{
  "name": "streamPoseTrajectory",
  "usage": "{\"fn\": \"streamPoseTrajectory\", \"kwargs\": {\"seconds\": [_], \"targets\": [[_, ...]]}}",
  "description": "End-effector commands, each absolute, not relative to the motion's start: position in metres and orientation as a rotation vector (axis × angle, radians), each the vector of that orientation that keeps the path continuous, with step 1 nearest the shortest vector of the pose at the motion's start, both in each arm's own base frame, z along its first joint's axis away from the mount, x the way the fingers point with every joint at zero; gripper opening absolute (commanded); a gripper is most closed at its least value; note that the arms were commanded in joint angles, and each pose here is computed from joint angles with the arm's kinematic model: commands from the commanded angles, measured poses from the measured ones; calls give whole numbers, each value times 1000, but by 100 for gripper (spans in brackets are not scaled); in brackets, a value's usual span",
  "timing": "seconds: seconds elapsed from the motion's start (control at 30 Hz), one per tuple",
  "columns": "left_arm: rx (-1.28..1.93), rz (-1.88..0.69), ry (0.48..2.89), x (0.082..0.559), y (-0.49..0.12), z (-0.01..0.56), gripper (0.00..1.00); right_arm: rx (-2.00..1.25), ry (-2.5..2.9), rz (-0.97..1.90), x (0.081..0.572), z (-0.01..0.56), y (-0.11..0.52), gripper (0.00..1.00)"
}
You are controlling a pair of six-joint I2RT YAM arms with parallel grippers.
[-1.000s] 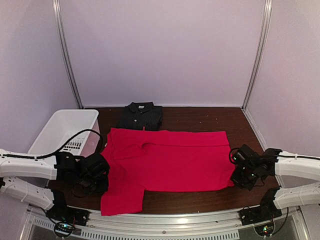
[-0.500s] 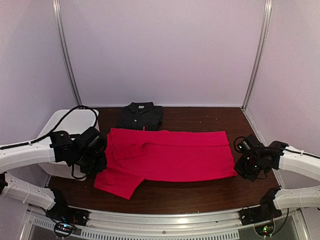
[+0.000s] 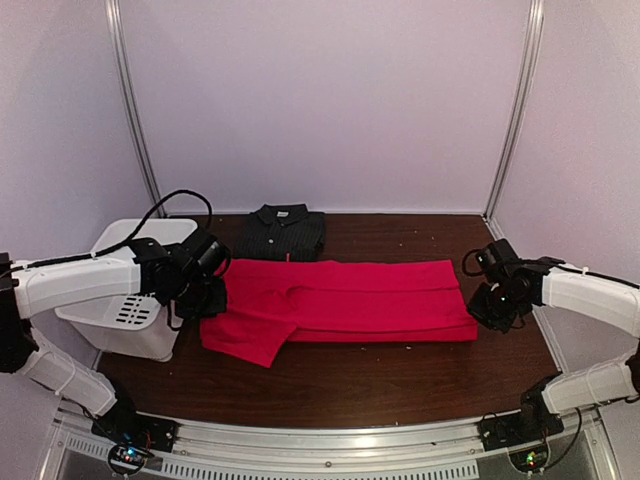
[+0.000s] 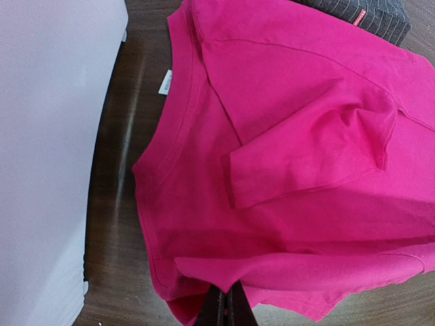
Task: Fold and stack the mixed laundry pile
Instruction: Pick up the 1/3-folded T-shirt from the center of the board, then fold the 1/3-folded T-shirt at the center of the board.
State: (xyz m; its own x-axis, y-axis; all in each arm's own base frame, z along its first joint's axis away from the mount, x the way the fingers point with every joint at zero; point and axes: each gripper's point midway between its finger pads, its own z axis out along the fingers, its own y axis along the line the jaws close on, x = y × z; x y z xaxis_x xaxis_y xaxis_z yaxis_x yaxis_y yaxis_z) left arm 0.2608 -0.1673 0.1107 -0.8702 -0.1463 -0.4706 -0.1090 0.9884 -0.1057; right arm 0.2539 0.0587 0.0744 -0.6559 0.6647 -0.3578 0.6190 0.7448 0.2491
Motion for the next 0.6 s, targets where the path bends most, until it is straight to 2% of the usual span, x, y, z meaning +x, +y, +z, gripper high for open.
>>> {"fn": "streamPoseTrajectory", "kwargs": {"seconds": [0.0,0.57], "targets": [[-166,-93,2552,290,-171,121,0,902,2492,127,280,81,52,0],[-162,-6,2611,313,-172,80,0,800,2588,86,318,54,55,0]]}}
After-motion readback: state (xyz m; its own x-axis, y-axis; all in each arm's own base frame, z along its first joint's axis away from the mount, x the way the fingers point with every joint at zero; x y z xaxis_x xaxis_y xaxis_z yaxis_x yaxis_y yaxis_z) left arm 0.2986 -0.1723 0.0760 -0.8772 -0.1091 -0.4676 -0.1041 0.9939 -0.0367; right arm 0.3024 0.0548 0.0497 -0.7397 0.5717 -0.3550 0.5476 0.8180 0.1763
